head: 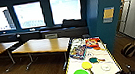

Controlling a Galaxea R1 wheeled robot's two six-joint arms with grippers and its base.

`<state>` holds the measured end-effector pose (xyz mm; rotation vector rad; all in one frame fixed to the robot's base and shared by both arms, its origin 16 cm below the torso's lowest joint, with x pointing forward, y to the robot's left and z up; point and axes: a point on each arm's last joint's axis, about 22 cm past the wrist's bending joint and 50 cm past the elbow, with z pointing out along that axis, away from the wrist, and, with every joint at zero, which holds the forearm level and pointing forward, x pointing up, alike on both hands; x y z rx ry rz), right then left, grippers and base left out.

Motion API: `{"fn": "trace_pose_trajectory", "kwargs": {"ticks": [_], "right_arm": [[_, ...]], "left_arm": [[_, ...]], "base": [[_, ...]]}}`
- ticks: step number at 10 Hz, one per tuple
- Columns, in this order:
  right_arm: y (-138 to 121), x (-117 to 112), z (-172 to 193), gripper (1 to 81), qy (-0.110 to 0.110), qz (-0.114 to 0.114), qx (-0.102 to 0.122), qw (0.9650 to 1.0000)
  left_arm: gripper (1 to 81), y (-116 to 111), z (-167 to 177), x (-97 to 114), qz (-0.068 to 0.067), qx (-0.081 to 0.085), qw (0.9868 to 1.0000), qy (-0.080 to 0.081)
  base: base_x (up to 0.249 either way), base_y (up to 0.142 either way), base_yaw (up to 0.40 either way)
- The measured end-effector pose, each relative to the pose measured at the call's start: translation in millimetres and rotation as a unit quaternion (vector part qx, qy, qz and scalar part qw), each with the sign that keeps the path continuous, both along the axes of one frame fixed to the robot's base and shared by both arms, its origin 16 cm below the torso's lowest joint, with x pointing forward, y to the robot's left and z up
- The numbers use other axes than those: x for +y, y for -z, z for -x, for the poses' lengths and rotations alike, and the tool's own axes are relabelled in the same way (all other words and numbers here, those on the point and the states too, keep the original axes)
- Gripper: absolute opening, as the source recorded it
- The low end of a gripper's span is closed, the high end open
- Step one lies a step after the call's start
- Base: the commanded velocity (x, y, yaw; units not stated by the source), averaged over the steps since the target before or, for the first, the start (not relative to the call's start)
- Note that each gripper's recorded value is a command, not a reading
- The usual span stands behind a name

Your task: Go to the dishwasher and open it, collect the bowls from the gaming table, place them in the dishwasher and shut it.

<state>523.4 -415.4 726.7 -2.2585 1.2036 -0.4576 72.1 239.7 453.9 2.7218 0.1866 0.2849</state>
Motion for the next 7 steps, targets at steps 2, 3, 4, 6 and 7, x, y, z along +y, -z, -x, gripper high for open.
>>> {"fn": "trace_pose_trajectory", "kwargs": {"ticks": [2, 3, 4, 6, 7], "right_arm": [[12, -6, 5, 81.1, 0.008, 0.008, 0.01, 0.9999], [15, -14, 6, 81.1, 0.015, 0.014, 0.012, 0.9997], [15, -24, 6, 81.1, 0.022, 0.02, 0.012, 0.9995], [14, -33, 4, 81.1, 0.029, 0.026, 0.011, 0.9992], [15, -32, 4, 81.1, 0.028, 0.025, 0.011, 0.9992]], "left_arm": [[81.1, 0, 0, 0, 0.0, 0.0, 1.0, 0.0], [81.1, 0, -2, -2, 0.001, 0.001, 1.0, 0.001], [81.1, 0, -6, -5, 0.003, -0.001, 1.0, 0.002], [81.1, -1, -7, -5, 0.003, -0.002, 1.0, 0.002], [81.1, 0, -7, -4, 0.002, -0.001, 1.0, 0.002]], "base": [[0.0, 0.0, 0.0], [0.0, 0.0, 0.0], [0.0, 0.0, 0.0], [0.0, 0.0, 0.0], [0.0, 0.0, 0.0]]}}
